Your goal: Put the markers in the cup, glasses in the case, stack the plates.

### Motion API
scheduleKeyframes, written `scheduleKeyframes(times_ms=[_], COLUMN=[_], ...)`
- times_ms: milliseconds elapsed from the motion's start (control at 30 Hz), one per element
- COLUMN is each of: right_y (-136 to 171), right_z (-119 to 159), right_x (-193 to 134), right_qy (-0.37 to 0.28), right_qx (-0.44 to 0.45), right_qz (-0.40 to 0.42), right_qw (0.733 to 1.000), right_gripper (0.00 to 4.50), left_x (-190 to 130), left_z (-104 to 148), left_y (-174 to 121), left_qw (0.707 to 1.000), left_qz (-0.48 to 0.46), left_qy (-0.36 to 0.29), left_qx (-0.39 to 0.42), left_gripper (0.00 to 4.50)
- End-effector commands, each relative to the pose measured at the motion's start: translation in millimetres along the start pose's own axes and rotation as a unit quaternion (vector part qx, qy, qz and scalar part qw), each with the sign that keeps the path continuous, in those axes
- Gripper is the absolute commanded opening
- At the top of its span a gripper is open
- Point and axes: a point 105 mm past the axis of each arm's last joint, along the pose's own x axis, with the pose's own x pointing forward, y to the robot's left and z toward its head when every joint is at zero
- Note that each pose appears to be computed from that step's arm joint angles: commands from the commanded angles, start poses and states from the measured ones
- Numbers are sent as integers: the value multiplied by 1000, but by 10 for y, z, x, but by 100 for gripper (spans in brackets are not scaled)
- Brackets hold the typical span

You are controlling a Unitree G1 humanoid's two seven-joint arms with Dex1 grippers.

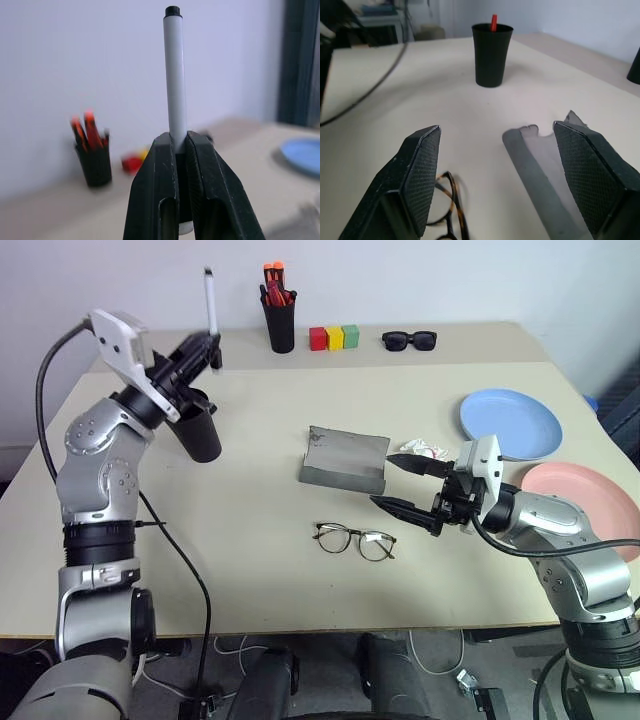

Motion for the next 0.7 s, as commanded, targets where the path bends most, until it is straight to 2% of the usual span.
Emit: scheduleKeyframes(times_ms=[33,300,433,700], right_y=[-16,-19,-30,-2], right_z=[273,292,279,262], right_x=[7,40,31,-9], right_qy=[-56,-53,-47,-38], right_qx=[-12,-19,-24,-24], right_qz=[-4,-3,-6,-11], right_qw=[998,998,999,999], right_gripper=[367,367,367,367], left_x=[-62,-194,-261,-551], left_z=[202,57,-131,-536], left_y=[204,624,636,620], left_qw=[997,993,993,992], left_qz=[25,89,95,121], left_qy=[-58,-60,-58,-14], left_qx=[49,57,29,21], left_gripper=[2,2,2,2])
